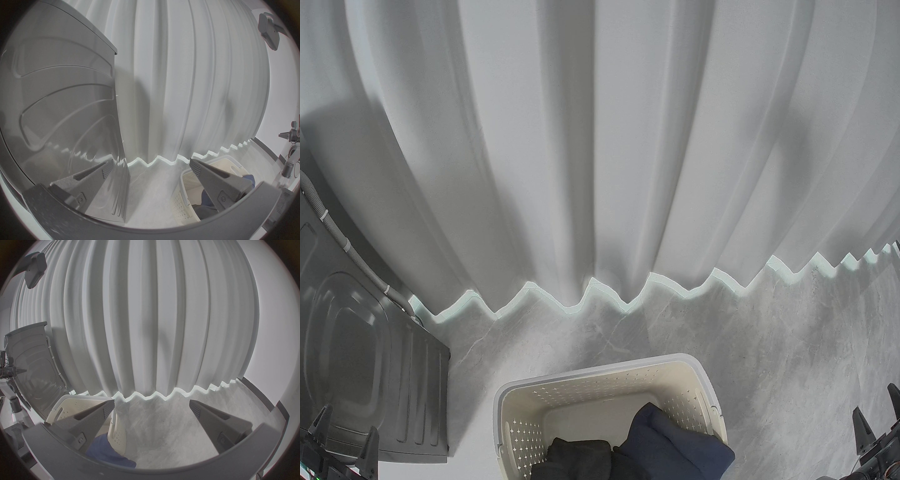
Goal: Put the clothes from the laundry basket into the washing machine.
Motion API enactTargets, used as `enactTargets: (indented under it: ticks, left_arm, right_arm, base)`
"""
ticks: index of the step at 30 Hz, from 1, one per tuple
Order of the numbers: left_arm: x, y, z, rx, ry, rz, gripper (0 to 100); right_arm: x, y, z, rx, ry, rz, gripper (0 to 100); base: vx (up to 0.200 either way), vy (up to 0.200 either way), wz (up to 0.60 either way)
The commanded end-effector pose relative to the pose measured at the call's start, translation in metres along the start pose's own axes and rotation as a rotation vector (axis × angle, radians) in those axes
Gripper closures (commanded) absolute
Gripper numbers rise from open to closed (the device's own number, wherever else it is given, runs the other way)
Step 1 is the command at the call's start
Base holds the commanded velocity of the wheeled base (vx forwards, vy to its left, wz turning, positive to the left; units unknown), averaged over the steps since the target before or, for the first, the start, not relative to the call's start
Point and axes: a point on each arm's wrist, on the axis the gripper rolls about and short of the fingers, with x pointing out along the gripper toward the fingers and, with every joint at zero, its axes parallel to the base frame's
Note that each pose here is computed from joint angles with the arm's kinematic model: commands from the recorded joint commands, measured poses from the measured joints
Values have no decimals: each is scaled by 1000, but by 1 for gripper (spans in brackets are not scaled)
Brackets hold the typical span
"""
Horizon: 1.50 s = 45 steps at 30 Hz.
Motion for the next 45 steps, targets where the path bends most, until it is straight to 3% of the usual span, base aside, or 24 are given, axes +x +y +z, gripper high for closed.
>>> enactTargets:
  ticks: [1,45]
  left_arm:
    - [0,0,-4,-1,0,0,0]
    - [0,0,-4,2,0,2,0]
  right_arm:
    - [0,0,-5,1,3,0,0]
    - [0,0,-5,-1,3,0,0]
  base:
    - [200,0,0]
    - [0,0,0]
